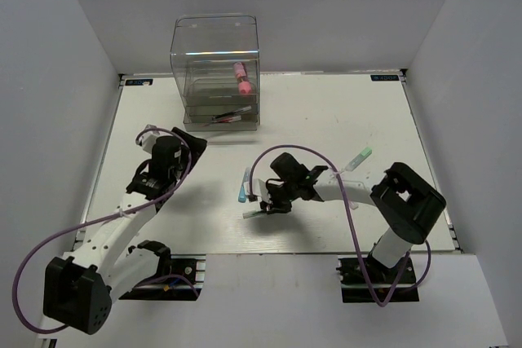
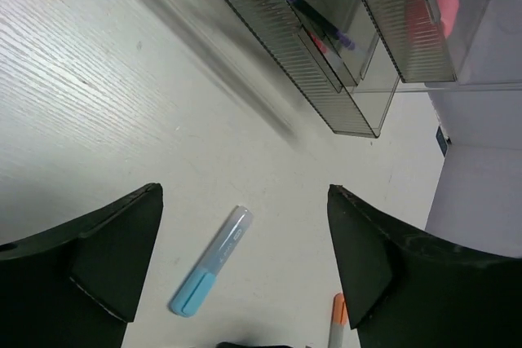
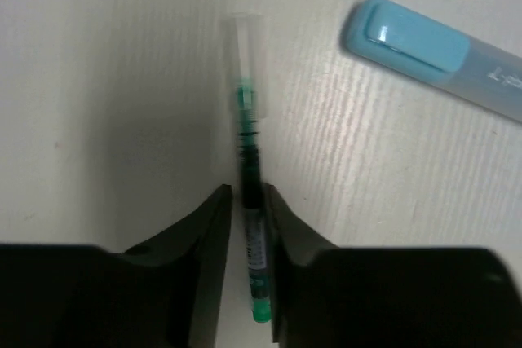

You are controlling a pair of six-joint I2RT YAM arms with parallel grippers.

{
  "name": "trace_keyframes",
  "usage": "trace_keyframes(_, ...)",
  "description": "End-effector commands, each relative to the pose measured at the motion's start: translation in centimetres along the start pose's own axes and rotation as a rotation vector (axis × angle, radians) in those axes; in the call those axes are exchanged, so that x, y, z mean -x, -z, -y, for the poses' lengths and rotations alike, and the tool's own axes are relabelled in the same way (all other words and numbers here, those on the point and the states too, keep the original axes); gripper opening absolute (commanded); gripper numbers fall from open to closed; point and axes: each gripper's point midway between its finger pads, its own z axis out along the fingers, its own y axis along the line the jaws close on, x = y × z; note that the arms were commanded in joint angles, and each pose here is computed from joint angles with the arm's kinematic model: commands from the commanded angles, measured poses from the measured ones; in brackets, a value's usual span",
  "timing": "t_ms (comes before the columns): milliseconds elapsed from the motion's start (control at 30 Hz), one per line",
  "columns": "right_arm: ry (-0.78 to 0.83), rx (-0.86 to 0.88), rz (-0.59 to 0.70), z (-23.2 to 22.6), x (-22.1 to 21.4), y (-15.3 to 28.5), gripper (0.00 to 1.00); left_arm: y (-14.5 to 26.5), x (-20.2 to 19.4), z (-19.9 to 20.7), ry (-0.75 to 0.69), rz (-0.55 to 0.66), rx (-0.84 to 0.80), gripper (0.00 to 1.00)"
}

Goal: Sort the stationery into containers
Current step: Grab a piece of stationery with the right arm, then place the stationery into the container

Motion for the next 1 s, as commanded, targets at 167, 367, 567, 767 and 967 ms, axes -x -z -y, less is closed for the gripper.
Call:
trace_keyframes(167, 0.024, -0.127, -0.103, 1.3, -2.2, 0.9, 0.00, 0.3, 0.0, -1.7, 0.061, 0.041, 0.001, 0.91)
trace_keyframes(367, 0.112, -0.218, 0.003, 3.3, 1.9, 4.7, 0.00, -0.8, -1.9, -1.9, 0.083, -0.014, -0.061, 0.85)
trace_keyframes(567, 0.206, -0.471, 0.123, 10.0, 7.9, 9.6, 0.00, -2.2, -3.5, -1.7, 0.080, -0.077, -0.080, 0.85)
trace_keyframes(767, 0.272, -0.623, 0.162, 18.5, 12.2, 11.1, 0.00, -3.4, -4.6, -1.0, 0.093, -0.113, -0.129, 0.71)
trace_keyframes(967, 0.355, -0.679, 0.161, 24.8, 14.7, 10.8, 0.00, -4.6, -5.1, -1.1, 0.118, -0.142, -0.134, 0.55)
